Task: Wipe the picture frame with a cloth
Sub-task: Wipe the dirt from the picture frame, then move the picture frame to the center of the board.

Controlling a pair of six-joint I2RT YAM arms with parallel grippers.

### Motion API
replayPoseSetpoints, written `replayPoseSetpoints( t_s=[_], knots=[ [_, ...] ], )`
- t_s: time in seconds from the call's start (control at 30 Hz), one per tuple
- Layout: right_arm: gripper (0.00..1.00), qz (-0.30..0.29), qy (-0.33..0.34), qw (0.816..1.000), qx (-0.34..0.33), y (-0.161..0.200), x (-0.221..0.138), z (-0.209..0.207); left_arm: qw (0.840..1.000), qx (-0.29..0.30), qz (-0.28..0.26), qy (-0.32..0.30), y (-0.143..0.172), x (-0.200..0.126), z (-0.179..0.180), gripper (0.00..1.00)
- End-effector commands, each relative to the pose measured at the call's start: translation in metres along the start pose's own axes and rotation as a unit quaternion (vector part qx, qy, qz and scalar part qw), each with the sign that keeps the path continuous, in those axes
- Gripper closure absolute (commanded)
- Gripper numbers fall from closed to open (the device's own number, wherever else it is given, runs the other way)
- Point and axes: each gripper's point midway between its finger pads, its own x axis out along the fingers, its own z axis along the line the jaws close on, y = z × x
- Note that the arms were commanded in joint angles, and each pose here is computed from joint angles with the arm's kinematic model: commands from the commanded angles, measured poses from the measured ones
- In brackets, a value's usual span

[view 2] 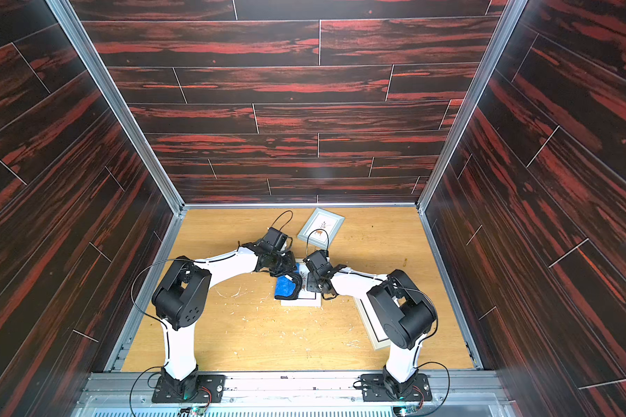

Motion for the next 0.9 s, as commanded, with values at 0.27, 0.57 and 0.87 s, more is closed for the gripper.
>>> replayPoseSetpoints(
  t_s=[0.27,0.57,0.87],
  knots=[
    [0.99,0.023,0.051,0.998,0.000,0.002,0.010,-0.030,0.999,0.029,0.025,-0.005,0.071,-0.030,0.027,1.00],
    [0.99,0.016,0.098,0.994,0.044,-0.015,0.000,-0.092,0.990,0.027,-0.096,0.096,0.013,-0.084,0.004,1.00],
    [0.98,0.012,0.138,0.985,0.102,-0.033,0.001,-0.159,0.989,0.019,-0.110,0.093,0.003,-0.096,0.021,1.00]
  ],
)
